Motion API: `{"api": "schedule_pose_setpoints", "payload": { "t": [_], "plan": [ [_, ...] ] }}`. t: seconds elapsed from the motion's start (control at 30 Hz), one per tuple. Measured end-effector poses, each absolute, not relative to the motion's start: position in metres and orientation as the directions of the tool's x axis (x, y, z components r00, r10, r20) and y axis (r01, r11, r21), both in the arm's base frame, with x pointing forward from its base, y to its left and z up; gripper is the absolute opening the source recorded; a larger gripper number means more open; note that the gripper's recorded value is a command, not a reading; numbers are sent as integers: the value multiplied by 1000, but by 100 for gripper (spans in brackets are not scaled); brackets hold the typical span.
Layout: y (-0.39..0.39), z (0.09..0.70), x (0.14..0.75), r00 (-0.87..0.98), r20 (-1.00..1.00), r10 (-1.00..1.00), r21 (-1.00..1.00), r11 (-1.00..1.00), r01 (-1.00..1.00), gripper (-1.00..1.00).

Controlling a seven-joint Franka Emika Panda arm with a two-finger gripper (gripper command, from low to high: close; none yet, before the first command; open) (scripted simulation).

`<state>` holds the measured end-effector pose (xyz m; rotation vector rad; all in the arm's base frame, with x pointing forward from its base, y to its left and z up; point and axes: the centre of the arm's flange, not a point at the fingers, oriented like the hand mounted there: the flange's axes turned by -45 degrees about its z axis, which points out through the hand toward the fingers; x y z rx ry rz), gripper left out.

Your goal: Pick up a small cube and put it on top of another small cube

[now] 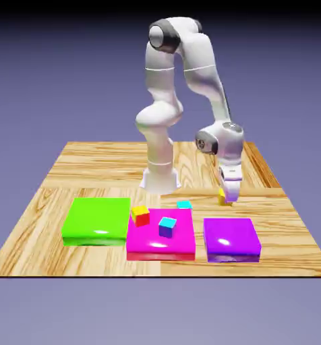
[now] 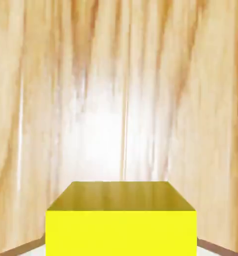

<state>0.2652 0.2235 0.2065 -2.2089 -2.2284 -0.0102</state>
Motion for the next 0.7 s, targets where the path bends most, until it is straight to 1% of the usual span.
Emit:
{"api": "schedule_pose_setpoints", "payload": {
  "t": [0.13,0.27,0.4,0.53,0.57,0.7],
  "plan": [
    [168,236,316,28,9,1000,6,-29,1000,-100],
    [95,264,352,77,8,997,8,-77,997,-100],
    [12,292,368,129,6,992,5,-129,992,-100],
    [-70,315,362,182,6,983,-1,-182,983,-100],
    [-70,315,362,182,6,983,-1,-182,983,-100],
    [-68,272,364,179,14,984,-4,-179,984,-100]
  ]
}}
